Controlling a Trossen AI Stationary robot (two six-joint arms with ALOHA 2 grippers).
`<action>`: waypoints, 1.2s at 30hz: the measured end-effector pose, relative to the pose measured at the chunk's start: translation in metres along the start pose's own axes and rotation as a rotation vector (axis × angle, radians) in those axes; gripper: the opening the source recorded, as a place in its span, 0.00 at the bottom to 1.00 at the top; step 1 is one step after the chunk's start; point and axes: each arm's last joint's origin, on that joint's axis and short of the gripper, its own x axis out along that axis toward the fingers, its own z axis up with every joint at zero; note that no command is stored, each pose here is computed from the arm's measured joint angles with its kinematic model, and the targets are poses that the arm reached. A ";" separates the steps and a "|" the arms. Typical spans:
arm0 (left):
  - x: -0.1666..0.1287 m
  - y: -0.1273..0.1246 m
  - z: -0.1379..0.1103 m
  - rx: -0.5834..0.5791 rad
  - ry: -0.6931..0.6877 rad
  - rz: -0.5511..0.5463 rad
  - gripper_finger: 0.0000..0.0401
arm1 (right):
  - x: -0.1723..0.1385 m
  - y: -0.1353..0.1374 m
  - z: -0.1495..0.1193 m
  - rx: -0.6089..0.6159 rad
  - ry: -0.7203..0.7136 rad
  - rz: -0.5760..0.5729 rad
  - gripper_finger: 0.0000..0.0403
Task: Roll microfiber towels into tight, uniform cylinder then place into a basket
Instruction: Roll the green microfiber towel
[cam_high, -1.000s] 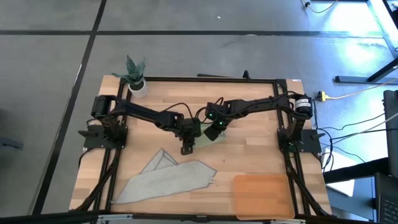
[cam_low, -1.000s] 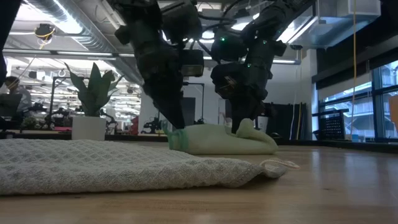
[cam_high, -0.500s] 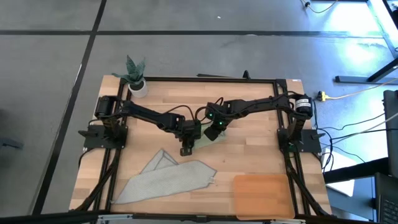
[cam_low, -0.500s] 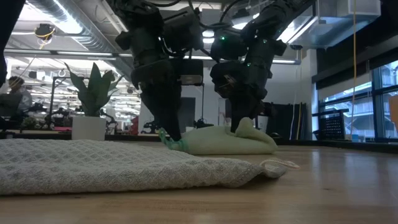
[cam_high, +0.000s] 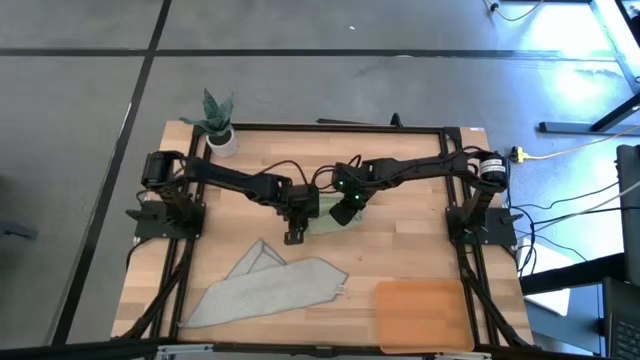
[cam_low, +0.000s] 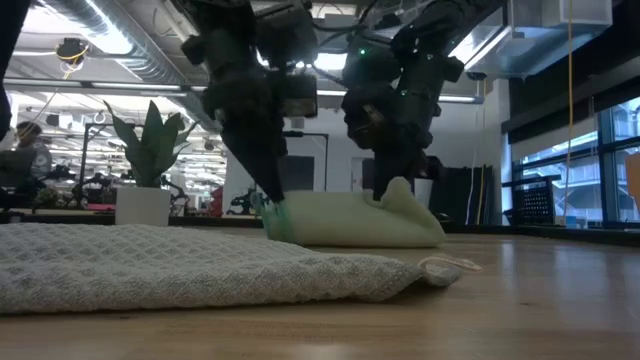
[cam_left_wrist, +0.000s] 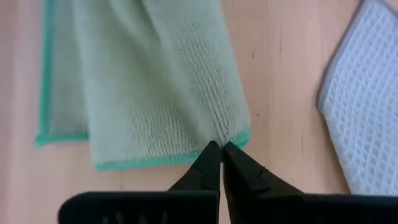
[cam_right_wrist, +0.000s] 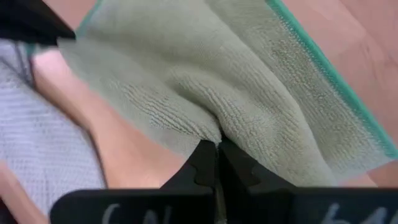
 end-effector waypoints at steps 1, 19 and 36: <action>-0.004 0.002 0.000 -0.003 -0.005 0.004 0.00 | -0.002 0.001 -0.001 -0.002 0.006 0.006 0.01; -0.029 0.024 0.007 -0.040 -0.113 0.116 0.00 | -0.005 0.007 -0.009 -0.172 0.073 0.077 0.01; -0.031 0.023 0.015 0.039 -0.174 0.078 0.00 | -0.031 0.030 -0.035 -0.242 0.125 0.147 0.01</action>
